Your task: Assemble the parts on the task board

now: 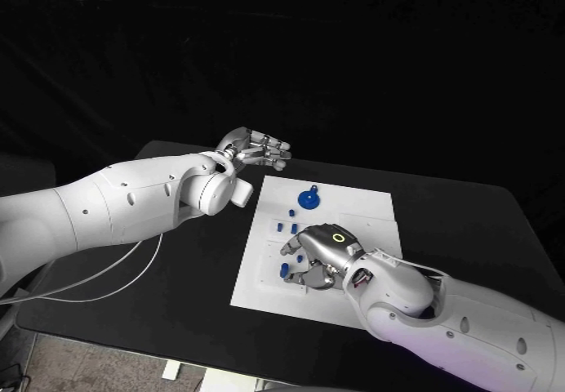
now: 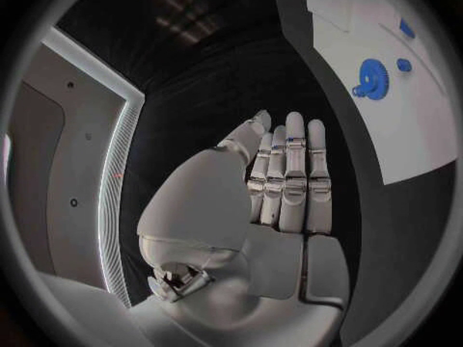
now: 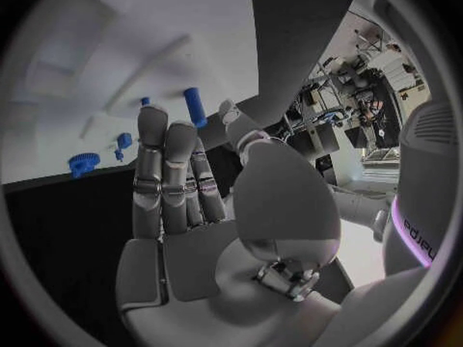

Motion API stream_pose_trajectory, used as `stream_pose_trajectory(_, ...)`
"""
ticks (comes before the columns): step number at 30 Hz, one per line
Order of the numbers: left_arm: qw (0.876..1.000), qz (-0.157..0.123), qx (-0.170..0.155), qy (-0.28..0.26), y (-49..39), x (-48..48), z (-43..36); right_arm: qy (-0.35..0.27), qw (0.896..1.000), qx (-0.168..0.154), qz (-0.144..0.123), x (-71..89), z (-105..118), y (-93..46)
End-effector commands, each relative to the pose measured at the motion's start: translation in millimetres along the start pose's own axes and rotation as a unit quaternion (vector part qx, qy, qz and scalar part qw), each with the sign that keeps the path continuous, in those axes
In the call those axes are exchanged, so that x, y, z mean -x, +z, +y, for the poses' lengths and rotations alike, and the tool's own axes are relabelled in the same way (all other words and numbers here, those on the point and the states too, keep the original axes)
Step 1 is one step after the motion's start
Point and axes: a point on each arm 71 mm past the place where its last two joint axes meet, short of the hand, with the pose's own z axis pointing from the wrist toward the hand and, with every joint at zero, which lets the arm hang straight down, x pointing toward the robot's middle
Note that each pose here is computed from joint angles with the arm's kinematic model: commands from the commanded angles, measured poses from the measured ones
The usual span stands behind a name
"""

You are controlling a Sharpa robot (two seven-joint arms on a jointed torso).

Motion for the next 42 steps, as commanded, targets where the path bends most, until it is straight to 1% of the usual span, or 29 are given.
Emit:
stream_pose_trajectory(1,1.0,0.006,-0.003,-0.004,0.0,0.1,-1.4,0.076,0.996,-0.015,-0.04,17.1,-9.7,-5.8)
stream_pose_trajectory(3,1.0,0.005,-0.002,-0.004,-0.4,1.4,-0.9,0.116,0.991,-0.039,-0.046,28.9,-23.2,-11.1)
stream_pose_trajectory(6,1.0,0.004,-0.002,-0.004,-1.3,4.0,0.0,0.166,0.982,-0.077,-0.041,43.5,-45.6,-19.8)
stream_pose_trajectory(10,1.0,0.002,-0.001,-0.003,-2.2,6.9,1.2,0.209,0.97,-0.122,-0.022,57.0,-75.8,-33.8)
stream_pose_trajectory(12,1.0,0.002,0.0,-0.003,-2.5,8.1,2.1,0.233,0.961,-0.151,-0.003,62.4,-93.9,-40.6)
stream_pose_trajectory(13,1.0,0.001,0.001,-0.003,-2.6,8.3,2.4,0.239,0.958,-0.156,0.001,63.0,-97.4,-42.0)
stream_pose_trajectory(16,1.0,0.001,0.003,-0.003,-3.1,9.5,4.2,0.273,0.941,-0.199,0.04,62.9,-119.0,-52.4)
stream_pose_trajectory(18,1.0,0.001,0.004,-0.004,-3.6,10.3,5.4,0.285,0.929,-0.228,0.06,61.4,-129.4,-58.9)
stream_pose_trajectory(21,1.0,0.001,0.006,-0.004,-4.7,11.7,7.6,0.288,0.908,-0.288,0.095,57.3,-143.7,-70.1)
stream_pose_trajectory(24,1.0,0.0,0.009,-0.004,-6.1,13.1,10.4,0.285,0.883,-0.343,0.143,50.4,-154.0,-82.8)
stream_pose_trajectory(26,1.0,0.0,0.011,-0.005,-7.0,13.6,11.8,0.283,0.871,-0.365,0.169,45.4,-156.1,-89.6)
stream_pose_trajectory(30,1.0,0.001,0.013,-0.005,-8.0,14.0,13.7,0.286,0.855,-0.384,0.197,37.8,-154.5,-96.8)
stream_pose_trajectory(32,1.0,0.001,0.014,-0.005,-8.3,13.6,14.4,0.29,0.85,-0.388,0.205,34.3,-152.1,-98.4)
stream_pose_trajectory(38,1.0,0.004,0.015,-0.007,-8.7,11.9,15.4,0.295,0.84,-0.396,0.224,22.9,-145.1,-99.8)
stream_pose_trajectory(42,1.0,0.006,0.015,-0.007,-8.8,10.7,15.5,0.289,0.838,-0.402,0.232,15.8,-143.9,-100.1)
